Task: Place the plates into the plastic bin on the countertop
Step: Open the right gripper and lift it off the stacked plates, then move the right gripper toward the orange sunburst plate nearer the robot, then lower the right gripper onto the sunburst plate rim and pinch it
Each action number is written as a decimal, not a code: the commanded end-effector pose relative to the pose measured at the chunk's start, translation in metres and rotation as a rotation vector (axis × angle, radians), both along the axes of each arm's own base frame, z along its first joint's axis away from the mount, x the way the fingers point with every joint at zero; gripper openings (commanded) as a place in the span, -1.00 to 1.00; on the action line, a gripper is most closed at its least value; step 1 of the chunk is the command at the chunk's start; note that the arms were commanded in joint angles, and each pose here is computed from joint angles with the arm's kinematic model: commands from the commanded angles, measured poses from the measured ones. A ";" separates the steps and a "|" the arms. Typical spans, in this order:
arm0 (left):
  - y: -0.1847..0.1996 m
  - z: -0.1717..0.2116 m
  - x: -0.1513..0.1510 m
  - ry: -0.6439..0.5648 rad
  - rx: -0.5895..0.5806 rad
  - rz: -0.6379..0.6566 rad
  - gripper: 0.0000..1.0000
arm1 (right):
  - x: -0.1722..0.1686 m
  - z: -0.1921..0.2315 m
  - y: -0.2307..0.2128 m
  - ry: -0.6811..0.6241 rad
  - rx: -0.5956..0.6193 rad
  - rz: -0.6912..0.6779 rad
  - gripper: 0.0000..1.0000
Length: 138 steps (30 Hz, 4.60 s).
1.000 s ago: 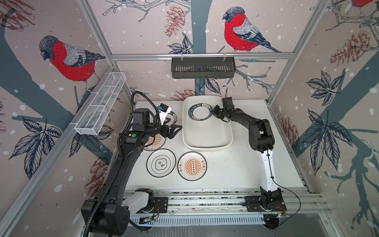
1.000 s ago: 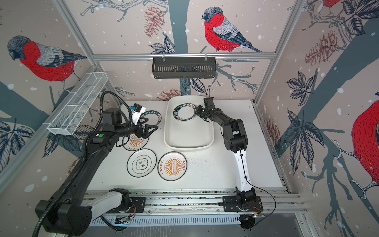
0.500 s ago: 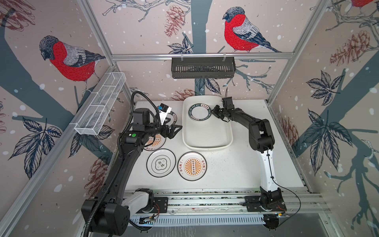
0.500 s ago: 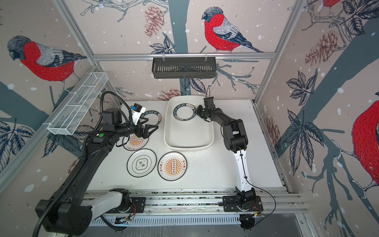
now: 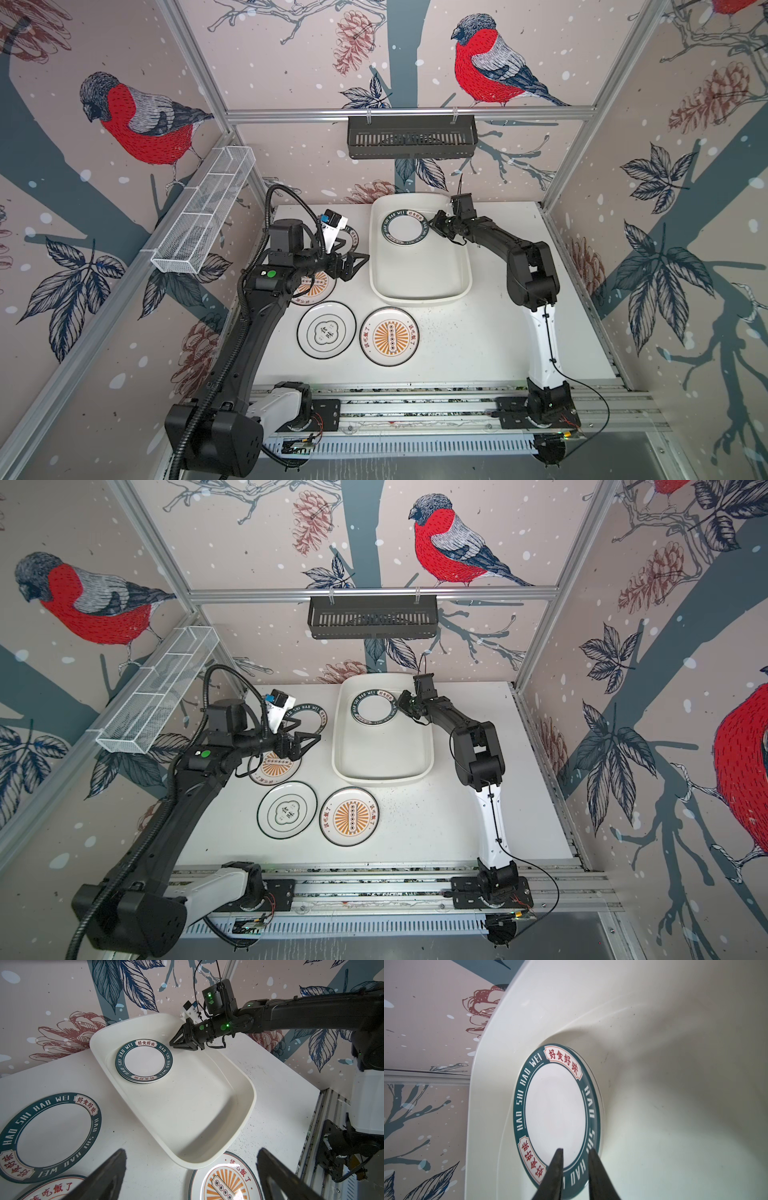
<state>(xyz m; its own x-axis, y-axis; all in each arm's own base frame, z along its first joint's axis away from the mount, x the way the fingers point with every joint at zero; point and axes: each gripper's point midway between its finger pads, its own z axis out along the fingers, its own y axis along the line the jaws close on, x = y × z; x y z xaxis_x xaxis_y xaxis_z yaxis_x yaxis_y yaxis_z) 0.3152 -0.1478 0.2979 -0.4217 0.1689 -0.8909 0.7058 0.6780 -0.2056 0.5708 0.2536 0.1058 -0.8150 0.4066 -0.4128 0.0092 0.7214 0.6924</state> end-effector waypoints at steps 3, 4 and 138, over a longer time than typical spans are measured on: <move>0.001 0.004 0.005 -0.054 0.007 0.003 0.94 | -0.027 0.080 -0.015 -0.163 -0.029 0.003 -0.46; 0.002 0.003 0.006 -0.054 0.007 0.013 0.94 | -0.036 0.090 -0.020 -0.181 -0.032 -0.002 -0.45; 0.010 -0.007 0.006 0.016 -0.139 0.043 0.89 | -0.400 -0.073 0.057 0.108 0.087 0.219 -0.35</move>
<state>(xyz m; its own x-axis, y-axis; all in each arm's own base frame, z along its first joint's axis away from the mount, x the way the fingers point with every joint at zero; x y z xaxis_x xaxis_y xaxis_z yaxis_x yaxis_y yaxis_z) 0.3211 -0.1366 0.2868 -0.4689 0.0300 -0.8827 0.6527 0.6851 -0.3234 0.1657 0.3088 0.0287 -0.9352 0.2211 -0.2766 -0.0650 0.6606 0.7479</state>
